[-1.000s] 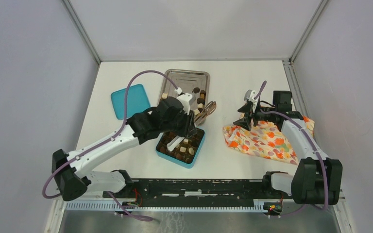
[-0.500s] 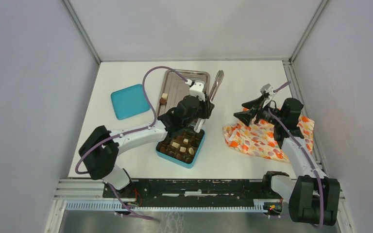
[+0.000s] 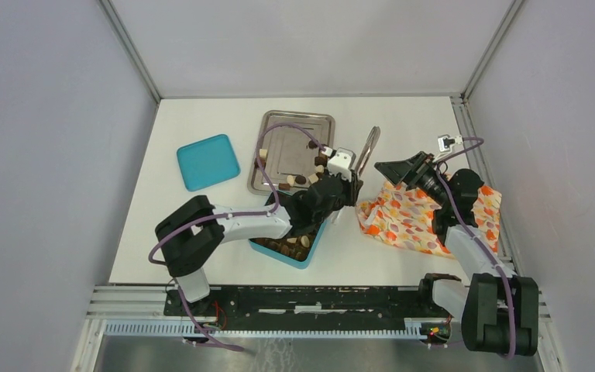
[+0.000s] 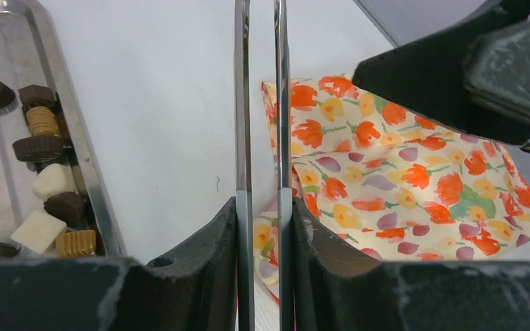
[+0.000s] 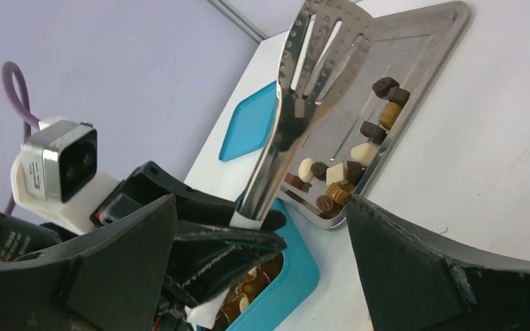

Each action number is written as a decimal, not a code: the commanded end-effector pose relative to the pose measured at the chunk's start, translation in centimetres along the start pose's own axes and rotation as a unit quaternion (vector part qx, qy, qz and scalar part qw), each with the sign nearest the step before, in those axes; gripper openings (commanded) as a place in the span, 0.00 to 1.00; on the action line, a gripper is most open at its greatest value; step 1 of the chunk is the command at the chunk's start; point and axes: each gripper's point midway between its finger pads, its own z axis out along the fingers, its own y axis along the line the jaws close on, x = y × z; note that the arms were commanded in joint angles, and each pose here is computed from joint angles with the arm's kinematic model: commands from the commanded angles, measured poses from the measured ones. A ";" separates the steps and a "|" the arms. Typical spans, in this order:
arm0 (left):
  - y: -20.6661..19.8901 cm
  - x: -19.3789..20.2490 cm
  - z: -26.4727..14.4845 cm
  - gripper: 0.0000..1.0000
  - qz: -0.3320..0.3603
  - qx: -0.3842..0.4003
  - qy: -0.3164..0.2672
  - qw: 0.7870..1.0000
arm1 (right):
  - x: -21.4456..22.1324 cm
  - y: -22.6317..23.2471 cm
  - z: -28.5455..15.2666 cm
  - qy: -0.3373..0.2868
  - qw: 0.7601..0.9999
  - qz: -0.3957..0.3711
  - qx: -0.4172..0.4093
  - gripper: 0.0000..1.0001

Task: Pack the chocolate
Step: Place the clamp at the center of the board.

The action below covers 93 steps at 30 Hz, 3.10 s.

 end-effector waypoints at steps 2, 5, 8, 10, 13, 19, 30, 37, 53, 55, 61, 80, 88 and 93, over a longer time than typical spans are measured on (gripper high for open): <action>-3.1 -3.7 0.6 0.27 0.008 0.021 -0.068 0.997 | -0.1 0.0 0.8 -0.006 1.000 0.014 0.004 0.98; -3.9 -3.2 0.6 0.28 0.014 0.029 -0.064 0.997 | 0.7 -0.4 1.3 0.009 1.000 0.010 0.010 0.98; -4.7 -2.8 0.6 0.28 0.020 0.038 -0.060 0.997 | 1.3 -0.9 1.6 0.021 1.000 0.008 0.020 0.98; -5.4 -2.6 0.5 0.28 0.027 0.043 -0.060 0.997 | 1.5 -1.2 1.7 0.026 0.999 0.009 0.026 0.98; -6.2 -2.1 0.5 0.28 0.038 0.048 -0.055 0.997 | 1.7 -1.6 1.8 0.028 0.999 0.007 0.035 0.98; -6.7 -1.4 0.5 0.30 0.052 0.048 -0.050 0.996 | 1.6 -1.4 1.8 0.027 0.999 0.007 0.034 0.91; -7.1 -1.1 0.7 0.36 0.056 0.049 -0.034 0.997 | 2.1 0.0 1.4 0.024 0.998 0.053 0.002 0.31; -7.3 -0.5 0.5 0.63 0.059 0.050 -0.001 0.997 | 2.1 0.4 1.3 0.022 0.998 0.065 -0.006 0.00; -5.9 -2.9 -5.6 1.00 0.070 0.090 0.005 0.993 | 1.1 0.8 0.8 0.010 0.998 0.057 -0.019 0.00; -5.3 -3.5 -6.9 1.00 0.075 0.088 0.011 0.993 | 0.8 0.7 0.7 0.007 0.999 0.042 -0.018 0.00; -2.2 -4.8 -11.0 1.00 0.090 0.061 0.054 0.993 | 0.3 -0.5 0.7 0.012 1.000 -0.010 -0.004 0.00; 12.0 -4.8 -22.6 1.00 0.215 -0.083 0.085 0.969 | -3.5 -5.5 8.3 0.058 0.991 0.081 -0.091 0.08; 13.4 -3.1 -22.4 1.00 0.223 -0.104 0.088 0.965 | -2.6 -12.1 12.3 0.062 0.993 0.099 0.007 0.16; 13.6 -1.6 -21.1 1.00 0.230 -0.099 0.123 0.960 | -1.5 -15.5 14.1 0.074 0.989 0.119 0.039 0.17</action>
